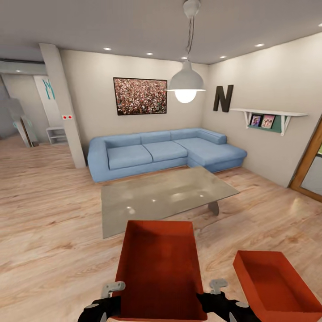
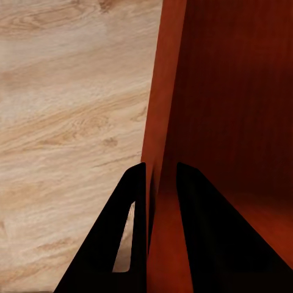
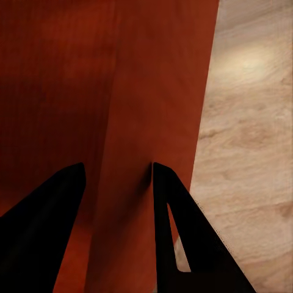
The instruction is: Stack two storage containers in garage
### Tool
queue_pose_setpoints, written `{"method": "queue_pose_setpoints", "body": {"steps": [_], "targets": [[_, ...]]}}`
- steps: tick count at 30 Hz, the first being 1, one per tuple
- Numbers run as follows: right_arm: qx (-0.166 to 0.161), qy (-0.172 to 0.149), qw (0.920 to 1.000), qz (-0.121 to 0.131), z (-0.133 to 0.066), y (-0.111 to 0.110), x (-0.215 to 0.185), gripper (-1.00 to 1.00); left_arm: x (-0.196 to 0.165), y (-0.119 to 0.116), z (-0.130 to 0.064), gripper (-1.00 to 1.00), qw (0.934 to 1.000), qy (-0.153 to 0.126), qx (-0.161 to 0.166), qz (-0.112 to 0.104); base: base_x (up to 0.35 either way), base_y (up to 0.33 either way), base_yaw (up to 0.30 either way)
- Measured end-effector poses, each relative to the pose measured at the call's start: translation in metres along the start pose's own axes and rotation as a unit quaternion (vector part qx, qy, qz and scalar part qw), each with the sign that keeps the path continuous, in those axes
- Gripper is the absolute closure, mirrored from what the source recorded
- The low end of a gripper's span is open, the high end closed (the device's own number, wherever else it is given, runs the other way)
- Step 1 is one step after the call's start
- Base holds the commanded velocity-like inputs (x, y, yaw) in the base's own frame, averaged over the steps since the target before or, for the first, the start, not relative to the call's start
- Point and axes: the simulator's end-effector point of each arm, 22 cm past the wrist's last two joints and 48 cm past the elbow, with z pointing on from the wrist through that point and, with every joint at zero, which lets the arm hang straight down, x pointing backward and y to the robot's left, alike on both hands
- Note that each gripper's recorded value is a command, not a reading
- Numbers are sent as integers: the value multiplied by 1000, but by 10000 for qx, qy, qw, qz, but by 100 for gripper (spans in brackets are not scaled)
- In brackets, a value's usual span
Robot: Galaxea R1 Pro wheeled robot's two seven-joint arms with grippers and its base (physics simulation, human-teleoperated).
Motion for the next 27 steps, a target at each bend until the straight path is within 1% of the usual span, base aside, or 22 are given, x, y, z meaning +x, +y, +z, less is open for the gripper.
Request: {"method": "queue_pose_setpoints", "body": {"steps": [27], "targets": [[0, -2, 10000, -4, 0, 0, 0, 100, 0, 0, 0, 100, 10000, -3, 1, 0, 0, 7, 300]]}}
